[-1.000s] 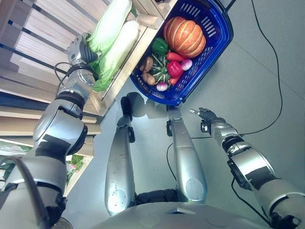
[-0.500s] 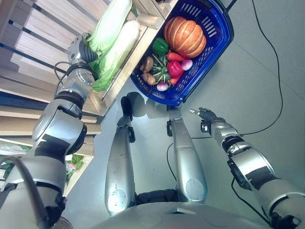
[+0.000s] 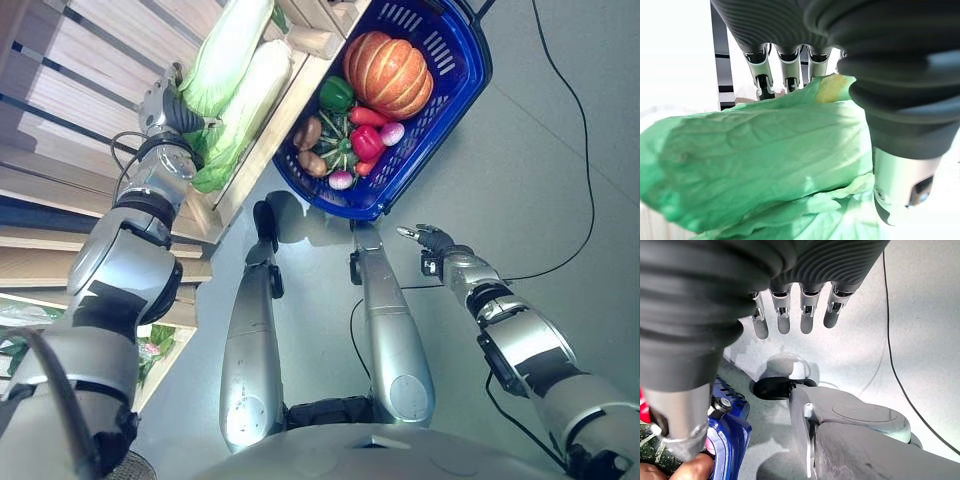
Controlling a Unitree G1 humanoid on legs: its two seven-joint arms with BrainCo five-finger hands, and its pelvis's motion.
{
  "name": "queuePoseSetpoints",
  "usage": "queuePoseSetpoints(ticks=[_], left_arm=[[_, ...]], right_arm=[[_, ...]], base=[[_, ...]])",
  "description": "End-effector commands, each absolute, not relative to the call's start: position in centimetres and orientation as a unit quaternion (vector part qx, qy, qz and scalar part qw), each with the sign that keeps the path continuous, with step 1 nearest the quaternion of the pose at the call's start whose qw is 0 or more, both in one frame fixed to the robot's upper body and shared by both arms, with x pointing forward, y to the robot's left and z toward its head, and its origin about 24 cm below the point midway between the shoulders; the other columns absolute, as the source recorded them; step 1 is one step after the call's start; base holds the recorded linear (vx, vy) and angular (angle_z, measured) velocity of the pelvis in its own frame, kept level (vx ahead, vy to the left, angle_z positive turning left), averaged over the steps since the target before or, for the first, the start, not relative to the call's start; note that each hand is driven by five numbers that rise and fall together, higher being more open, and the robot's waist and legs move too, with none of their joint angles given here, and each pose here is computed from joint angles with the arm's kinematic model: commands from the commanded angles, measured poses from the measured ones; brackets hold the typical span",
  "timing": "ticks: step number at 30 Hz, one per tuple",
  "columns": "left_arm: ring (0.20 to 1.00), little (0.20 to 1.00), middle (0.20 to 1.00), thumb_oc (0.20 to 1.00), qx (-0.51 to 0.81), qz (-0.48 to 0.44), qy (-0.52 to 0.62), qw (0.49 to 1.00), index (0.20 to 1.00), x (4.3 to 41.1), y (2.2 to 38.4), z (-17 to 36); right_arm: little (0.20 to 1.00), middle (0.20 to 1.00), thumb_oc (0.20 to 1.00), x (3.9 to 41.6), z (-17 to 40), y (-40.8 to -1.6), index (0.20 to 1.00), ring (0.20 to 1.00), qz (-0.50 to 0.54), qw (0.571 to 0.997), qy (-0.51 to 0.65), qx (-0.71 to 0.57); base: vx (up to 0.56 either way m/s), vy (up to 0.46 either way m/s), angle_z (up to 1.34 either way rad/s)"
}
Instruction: Pick up fruits and vegetables into the basket
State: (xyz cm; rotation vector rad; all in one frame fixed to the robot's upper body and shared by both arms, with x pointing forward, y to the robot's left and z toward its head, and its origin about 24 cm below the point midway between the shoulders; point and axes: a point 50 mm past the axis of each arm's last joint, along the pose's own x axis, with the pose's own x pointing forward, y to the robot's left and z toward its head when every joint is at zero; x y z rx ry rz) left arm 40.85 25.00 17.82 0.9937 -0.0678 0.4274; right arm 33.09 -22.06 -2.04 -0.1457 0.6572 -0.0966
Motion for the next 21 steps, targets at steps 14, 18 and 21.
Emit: queuePoseSetpoints(ticks=[14,18,21], left_arm=[[1.0,1.0,1.0,1.0,0.483,0.19,0.049,0.853,1.0,40.3,25.9,15.0],[0.2,0.2,0.2,0.2,0.481,0.163,0.062,0.859,0.2,40.4,25.6,14.7],[0.2,0.2,0.2,0.2,0.48,0.155,0.065,0.861,0.2,40.4,25.3,14.5]], right_arm=[[1.0,1.0,1.0,31.7,-3.1,-23.8,1.0,1.0,-0.062,0.929,0.352,-0.093],[1.0,1.0,1.0,31.9,-2.9,-23.9,1.0,1.0,-0.062,0.929,0.351,-0.095],[1.0,1.0,1.0,32.0,-2.7,-23.8,1.0,1.0,-0.062,0.93,0.349,-0.096]], base=[[0.0,0.0,0.0],[0.0,0.0,0.0],[0.0,0.008,-0.05]])
